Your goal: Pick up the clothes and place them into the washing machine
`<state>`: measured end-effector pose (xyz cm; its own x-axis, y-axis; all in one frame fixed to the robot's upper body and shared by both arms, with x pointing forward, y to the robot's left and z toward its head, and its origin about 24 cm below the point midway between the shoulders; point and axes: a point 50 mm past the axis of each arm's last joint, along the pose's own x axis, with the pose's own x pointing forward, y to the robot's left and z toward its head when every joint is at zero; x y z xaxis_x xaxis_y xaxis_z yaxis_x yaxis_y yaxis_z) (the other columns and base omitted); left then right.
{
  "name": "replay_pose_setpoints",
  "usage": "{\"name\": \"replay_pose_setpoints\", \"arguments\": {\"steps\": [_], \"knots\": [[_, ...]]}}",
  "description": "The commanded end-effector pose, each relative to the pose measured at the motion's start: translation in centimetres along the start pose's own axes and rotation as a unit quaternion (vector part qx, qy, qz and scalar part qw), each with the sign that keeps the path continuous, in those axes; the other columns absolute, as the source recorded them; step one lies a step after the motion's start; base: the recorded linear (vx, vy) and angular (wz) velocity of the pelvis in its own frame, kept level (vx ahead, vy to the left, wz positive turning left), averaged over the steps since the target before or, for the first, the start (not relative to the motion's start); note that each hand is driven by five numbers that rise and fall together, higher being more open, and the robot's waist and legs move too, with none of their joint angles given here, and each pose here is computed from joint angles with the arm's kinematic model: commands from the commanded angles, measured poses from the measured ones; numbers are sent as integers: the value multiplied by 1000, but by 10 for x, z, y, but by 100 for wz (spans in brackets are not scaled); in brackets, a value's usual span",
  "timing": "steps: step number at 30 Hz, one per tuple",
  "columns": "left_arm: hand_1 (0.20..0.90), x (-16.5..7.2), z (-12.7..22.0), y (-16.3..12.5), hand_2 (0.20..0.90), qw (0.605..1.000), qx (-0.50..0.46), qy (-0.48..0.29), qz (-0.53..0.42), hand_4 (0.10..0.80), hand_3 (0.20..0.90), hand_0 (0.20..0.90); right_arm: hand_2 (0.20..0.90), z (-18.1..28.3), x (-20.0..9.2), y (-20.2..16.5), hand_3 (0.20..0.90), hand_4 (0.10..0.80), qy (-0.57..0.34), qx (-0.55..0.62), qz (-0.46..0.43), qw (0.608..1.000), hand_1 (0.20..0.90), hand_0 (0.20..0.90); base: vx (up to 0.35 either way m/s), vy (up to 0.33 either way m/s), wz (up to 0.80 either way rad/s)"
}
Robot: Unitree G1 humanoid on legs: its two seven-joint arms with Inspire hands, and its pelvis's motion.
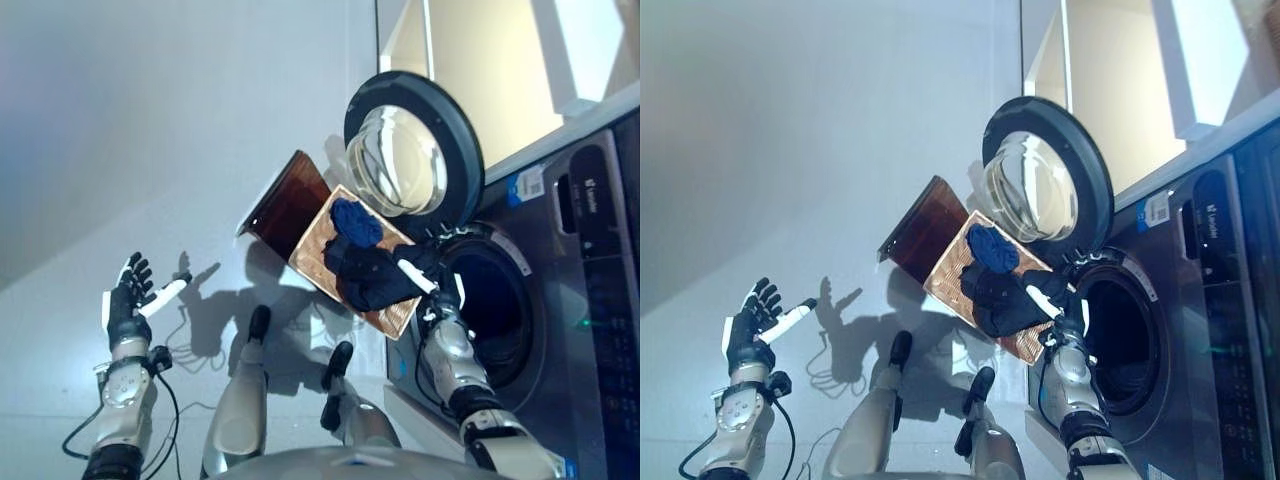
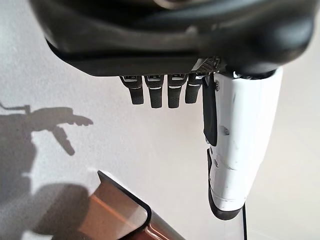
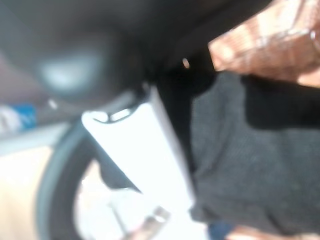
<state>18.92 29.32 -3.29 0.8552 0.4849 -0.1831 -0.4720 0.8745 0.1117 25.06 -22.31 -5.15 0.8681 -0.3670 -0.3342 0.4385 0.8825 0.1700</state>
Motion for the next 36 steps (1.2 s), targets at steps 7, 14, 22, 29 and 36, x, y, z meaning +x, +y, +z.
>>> {"name": "replay_pose_setpoints", "arguments": {"steps": [7, 14, 22, 29, 36], "knots": [[900, -9, -10, 14, 900, 999, -27, 5, 31, 800, 900, 900, 200, 31, -11, -47, 200, 300, -120, 174, -58, 976, 200, 200, 20, -13, -16], [900, -11, -12, 4, 900, 999, -46, 9, 20, 800, 900, 900, 200, 19, -11, -54, 200, 300, -112, 282, -109, 947, 200, 200, -25, -25, -16], [900, -11, -13, -17, 900, 998, -66, 11, -6, 800, 900, 900, 200, 21, 6, -40, 200, 300, -103, 386, -145, 905, 200, 200, -38, -21, -11], [900, -14, -9, -37, 900, 996, -77, 3, -48, 800, 900, 900, 200, 63, 31, -42, 200, 300, -150, 478, -190, 844, 200, 200, -39, -18, -5], [900, -15, -8, -49, 900, 994, -68, 3, -88, 800, 900, 900, 200, 140, 53, -61, 200, 300, -211, 515, -220, 801, 200, 200, -31, -33, -5]]}}
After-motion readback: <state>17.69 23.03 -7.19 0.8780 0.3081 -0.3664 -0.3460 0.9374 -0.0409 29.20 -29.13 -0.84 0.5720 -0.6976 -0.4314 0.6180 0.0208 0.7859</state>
